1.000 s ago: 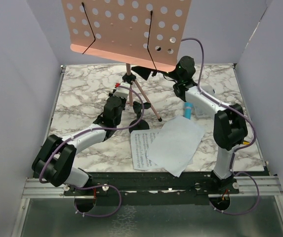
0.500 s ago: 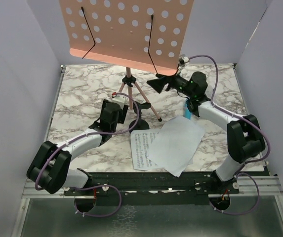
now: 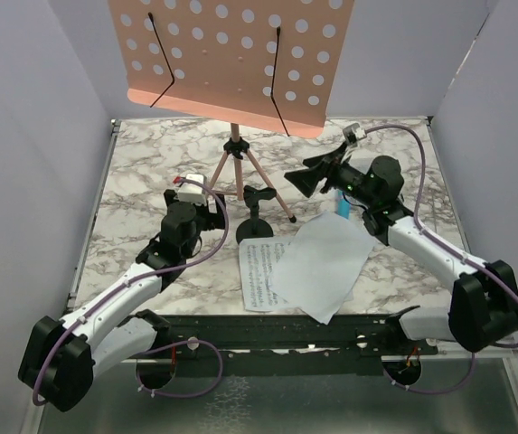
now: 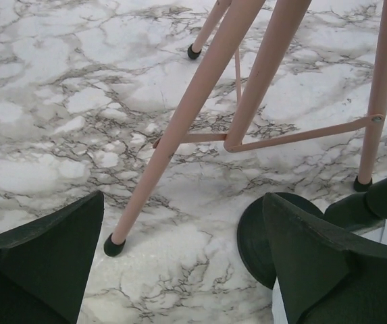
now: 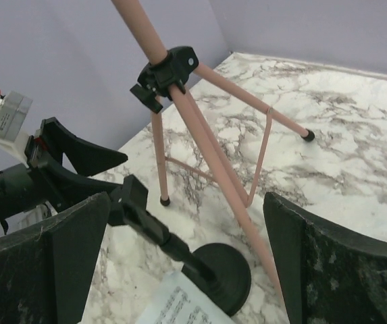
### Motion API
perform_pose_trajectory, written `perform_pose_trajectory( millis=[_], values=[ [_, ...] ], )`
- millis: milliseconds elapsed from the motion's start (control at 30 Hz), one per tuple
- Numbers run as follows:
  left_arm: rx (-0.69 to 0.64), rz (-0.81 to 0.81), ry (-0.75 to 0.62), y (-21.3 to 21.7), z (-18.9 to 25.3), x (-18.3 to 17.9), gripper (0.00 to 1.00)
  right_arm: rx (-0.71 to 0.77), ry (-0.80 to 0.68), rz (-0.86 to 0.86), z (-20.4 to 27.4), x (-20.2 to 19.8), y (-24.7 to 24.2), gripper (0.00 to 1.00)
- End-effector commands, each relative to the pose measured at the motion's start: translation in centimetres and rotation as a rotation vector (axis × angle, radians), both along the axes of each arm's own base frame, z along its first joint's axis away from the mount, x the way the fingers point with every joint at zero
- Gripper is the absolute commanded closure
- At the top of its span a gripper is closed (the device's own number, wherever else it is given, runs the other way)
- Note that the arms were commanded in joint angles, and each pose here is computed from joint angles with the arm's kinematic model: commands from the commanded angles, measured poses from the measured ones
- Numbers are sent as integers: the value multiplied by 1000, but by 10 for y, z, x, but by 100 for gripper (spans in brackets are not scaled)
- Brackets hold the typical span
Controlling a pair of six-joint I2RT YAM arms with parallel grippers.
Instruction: Set up the instrument practice props
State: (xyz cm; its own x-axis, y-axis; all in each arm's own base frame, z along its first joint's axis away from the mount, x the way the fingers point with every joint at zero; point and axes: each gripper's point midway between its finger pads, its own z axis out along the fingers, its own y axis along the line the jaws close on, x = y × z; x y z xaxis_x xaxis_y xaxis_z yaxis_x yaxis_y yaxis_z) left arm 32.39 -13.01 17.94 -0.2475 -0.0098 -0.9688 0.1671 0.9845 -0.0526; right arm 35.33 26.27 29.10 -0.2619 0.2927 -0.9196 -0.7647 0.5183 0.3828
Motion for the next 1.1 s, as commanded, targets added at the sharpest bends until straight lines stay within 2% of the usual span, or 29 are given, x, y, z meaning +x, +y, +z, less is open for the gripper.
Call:
perform_pose_trajectory(
  millis=[0,100,267,433,600,867,1067],
  values=[
    [-172,20,49,-3,-8,-14,1,-52,88,-90,-21,-19,-23,0],
    [-263,66,115,-3,-14,-21,1,-67,106,-133,-23,-37,-38,0],
    [-321,38,222,-13,-29,-32,1,-86,124,-188,-26,-62,-58,0],
    [-288,-25,320,-21,-48,-40,1,-77,125,-179,-9,-85,-66,0],
    [-324,-56,359,-26,-48,-35,1,-40,108,-120,22,-104,-63,0],
    [-410,-94,410,-21,-39,-13,1,14,68,-183,90,-104,-73,0],
    [-492,-183,332,-24,-13,-3,1,44,20,-258,134,-86,-79,0]
  ],
)
